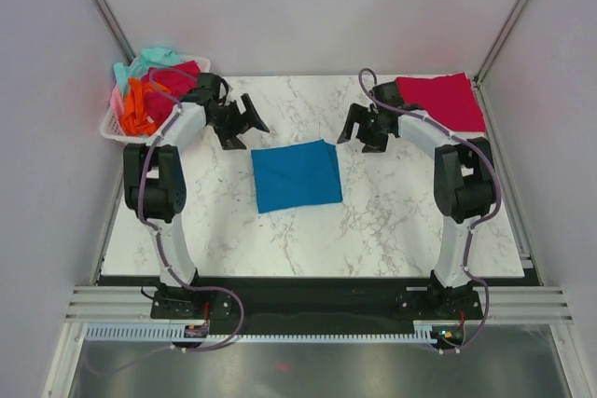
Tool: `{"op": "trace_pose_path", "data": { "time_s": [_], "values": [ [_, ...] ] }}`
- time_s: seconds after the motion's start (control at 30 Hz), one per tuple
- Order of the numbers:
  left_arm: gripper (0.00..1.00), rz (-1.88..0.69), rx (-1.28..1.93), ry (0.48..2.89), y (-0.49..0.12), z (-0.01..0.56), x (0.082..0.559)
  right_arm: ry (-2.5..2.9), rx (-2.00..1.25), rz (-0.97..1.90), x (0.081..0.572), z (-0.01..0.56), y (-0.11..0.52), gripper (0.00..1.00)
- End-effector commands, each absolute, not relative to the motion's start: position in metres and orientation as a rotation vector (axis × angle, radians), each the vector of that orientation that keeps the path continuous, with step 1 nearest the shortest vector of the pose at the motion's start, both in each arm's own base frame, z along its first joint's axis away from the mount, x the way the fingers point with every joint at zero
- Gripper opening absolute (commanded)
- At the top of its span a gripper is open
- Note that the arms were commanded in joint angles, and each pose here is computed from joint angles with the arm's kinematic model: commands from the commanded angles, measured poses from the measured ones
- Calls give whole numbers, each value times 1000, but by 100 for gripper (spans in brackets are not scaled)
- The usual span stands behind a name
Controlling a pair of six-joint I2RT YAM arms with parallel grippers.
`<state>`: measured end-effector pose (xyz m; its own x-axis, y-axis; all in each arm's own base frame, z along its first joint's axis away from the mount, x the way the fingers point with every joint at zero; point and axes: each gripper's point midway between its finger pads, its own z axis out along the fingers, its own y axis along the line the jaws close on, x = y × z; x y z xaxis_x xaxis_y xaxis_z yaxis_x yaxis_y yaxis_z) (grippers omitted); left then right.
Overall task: Fold and stack the t-shirts
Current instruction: Fold the tshirt
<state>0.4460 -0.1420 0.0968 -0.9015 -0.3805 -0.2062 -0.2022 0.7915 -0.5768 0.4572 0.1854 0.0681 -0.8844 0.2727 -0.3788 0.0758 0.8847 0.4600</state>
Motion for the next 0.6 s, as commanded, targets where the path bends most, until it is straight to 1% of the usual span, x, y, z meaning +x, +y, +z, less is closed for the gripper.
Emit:
{"op": "trace_pose_path", "data": {
  "time_s": [0.0,0.03,0.07,0.1,0.13,0.17,0.23,0.27,0.3,0.4,0.5,0.57],
  "values": [
    [100,-824,-292,2576,-144,153,424,2469,138,872,442,93,217,93],
    [100,-820,-272,2542,-144,169,414,2472,136,901,438,89,219,95],
    [100,-819,-259,2537,-144,172,406,2478,135,928,435,86,222,95],
    [100,-813,-248,2567,-144,162,390,2476,120,968,431,79,226,96],
    [100,-807,-238,2557,-142,167,381,2479,122,975,430,76,226,97],
    [100,-810,-207,2516,-142,183,369,2488,124,977,430,69,227,97],
    [100,-781,-171,2521,-138,179,344,2491,124,990,433,63,230,97],
    [100,-774,-146,2461,-135,197,332,2505,137,1001,434,54,232,97],
    [100,-757,-150,2479,-131,187,318,2494,132,1014,436,51,235,97],
    [100,-719,-137,2439,-122,187,288,2504,106,1060,436,36,249,96],
    [100,-685,-136,2415,-115,185,269,2533,77,1104,428,16,266,91],
    [100,-697,-138,2426,-116,178,260,2539,54,1127,428,3,274,82]
  ]
}}
